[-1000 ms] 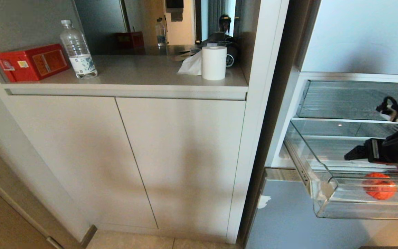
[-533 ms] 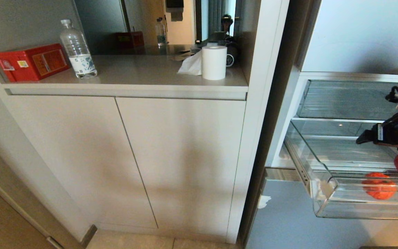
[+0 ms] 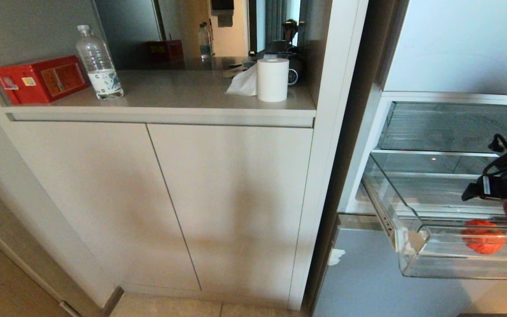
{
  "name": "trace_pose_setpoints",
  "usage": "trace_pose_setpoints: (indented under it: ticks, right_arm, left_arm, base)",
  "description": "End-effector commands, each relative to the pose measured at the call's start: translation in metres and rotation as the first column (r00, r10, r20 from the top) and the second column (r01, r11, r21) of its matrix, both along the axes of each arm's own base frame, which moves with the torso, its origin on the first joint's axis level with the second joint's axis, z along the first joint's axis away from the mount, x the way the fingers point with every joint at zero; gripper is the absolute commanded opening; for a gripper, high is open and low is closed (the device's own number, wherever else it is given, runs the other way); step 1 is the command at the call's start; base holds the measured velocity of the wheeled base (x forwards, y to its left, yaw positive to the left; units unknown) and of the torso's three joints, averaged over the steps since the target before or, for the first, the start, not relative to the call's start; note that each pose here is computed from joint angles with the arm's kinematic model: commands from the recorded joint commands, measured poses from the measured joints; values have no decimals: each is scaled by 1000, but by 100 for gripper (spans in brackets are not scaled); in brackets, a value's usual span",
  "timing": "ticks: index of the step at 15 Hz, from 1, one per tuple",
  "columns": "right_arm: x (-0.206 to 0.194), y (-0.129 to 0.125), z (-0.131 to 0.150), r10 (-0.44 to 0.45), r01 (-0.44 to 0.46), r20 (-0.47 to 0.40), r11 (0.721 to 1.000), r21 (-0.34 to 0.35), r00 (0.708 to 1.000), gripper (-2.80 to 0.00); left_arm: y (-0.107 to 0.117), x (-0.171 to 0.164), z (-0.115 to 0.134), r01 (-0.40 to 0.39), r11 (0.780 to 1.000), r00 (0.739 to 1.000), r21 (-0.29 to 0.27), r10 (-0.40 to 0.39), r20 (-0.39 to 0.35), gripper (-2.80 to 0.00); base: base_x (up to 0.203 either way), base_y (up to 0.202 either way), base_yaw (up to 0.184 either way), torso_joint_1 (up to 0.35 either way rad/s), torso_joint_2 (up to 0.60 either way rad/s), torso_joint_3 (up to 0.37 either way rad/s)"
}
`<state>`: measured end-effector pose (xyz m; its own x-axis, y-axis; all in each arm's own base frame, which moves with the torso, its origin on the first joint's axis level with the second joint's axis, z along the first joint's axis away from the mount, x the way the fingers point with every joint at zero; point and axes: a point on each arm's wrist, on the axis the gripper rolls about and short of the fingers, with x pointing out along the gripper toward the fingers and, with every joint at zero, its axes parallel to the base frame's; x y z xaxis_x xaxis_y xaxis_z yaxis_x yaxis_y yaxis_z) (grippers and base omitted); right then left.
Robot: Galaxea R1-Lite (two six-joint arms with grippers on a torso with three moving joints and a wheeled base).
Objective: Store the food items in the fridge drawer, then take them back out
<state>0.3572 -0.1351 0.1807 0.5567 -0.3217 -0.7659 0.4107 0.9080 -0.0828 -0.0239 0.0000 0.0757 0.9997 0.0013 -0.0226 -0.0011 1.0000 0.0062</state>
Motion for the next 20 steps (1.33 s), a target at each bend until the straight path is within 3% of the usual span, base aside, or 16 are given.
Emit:
trace_pose_setpoints:
  ticks: [1, 6, 8, 10, 13, 20]
  right_arm:
    - [11, -5, -19, 0, 0, -43, 1000, 14, 999, 0]
    - [20, -7, -37, 33, -29, -135, 999, 36, 990, 0]
    - [17, -4, -38, 52, -37, -219, 997, 72, 974, 0]
    - [17, -2, -41, 59, -43, -232, 996, 77, 971, 0]
    - [16, 13, -41, 100, -74, -287, 992, 99, 953, 0]
    - [19, 21, -40, 107, -82, -292, 992, 99, 950, 0]
  left_arm:
    - [0, 0, 0, 0, 1000, 1000, 0, 0, -1, -280]
    - [0, 0, 0, 0, 1000, 1000, 0, 0, -1, -280]
    - [0, 0, 0, 0, 1000, 1000, 0, 0, -2, -280]
    - [0, 0, 0, 0, 1000, 1000, 0, 0, -1, -280]
    - [0, 0, 0, 0, 1000, 1000, 0, 0, -2, -280]
    - [0, 0, 0, 0, 1000, 1000, 0, 0, -1, -280]
  base:
    - [0, 0, 0, 0, 0, 0]
    - [0, 0, 0, 0, 0, 0]
    - [0, 0, 0, 0, 0, 0]
    - [0, 0, 0, 0, 0, 0]
    - [0, 0, 0, 0, 0, 0]
    - [0, 0, 0, 0, 0, 0]
